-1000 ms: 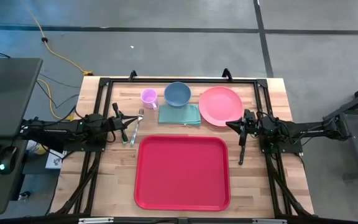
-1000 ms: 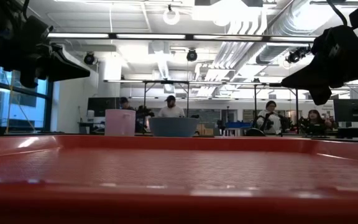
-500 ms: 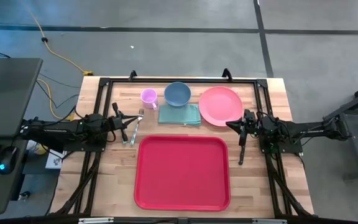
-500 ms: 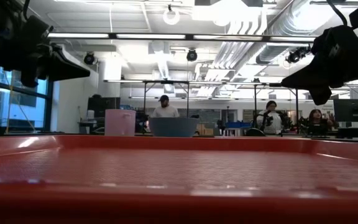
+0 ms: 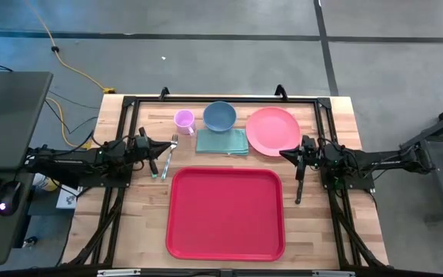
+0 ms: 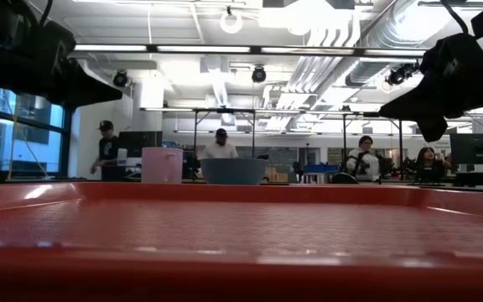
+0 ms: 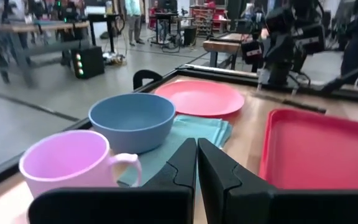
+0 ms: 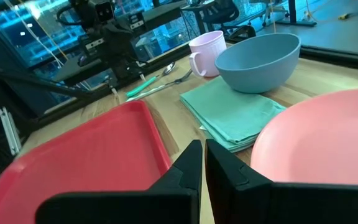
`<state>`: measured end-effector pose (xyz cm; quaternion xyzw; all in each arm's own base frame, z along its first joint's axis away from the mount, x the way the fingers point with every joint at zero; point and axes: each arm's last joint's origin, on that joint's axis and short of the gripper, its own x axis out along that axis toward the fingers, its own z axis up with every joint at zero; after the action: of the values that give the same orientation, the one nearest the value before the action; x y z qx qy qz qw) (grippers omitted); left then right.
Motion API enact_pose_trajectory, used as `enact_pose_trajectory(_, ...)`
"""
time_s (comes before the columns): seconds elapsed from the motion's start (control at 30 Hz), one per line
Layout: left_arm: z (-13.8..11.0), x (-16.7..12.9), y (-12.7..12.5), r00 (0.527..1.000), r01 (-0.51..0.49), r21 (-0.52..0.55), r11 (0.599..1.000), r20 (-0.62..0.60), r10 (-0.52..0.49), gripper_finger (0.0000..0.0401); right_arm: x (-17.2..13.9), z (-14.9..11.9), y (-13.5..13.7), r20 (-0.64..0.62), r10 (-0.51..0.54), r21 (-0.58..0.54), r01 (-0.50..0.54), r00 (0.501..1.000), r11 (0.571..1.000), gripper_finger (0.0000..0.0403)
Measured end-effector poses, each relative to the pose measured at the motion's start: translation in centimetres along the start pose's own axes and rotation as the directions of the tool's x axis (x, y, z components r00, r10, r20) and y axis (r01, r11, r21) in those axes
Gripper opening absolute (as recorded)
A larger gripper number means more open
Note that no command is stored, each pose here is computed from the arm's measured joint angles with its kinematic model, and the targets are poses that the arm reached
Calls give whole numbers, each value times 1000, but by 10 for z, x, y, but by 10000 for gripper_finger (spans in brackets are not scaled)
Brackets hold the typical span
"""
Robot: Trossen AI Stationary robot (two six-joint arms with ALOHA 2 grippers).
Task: Set up tray
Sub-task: Put the purple mug in the top right of the tray
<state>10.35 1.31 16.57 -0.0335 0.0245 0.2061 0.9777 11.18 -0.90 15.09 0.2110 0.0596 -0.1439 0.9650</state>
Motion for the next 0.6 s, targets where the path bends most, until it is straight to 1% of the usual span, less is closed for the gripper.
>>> enact_pose_trajectory(0.2,0,0,0,1000,10,-20,1000,0,-10,49,0,0,0,0,0,117,0,1000,993,0)
enact_pose_trajectory(0.27,0,0,0,1000,10,-60,998,1,-10,49,0,0,0,0,0,165,0,1000,986,0)
enact_pose_trajectory(0.4,0,0,0,1000,10,-146,989,1,-10,49,0,0,0,-1,3,282,-2,1000,960,0)
enact_pose_trajectory(0.47,0,0,0,1000,10,-159,987,1,-10,49,0,0,0,0,0,306,0,1000,952,0)
enact_pose_trajectory(0.6,1,0,-1,1000,22,-162,986,6,-21,49,0,0,0,2,5,313,-5,1000,950,0)
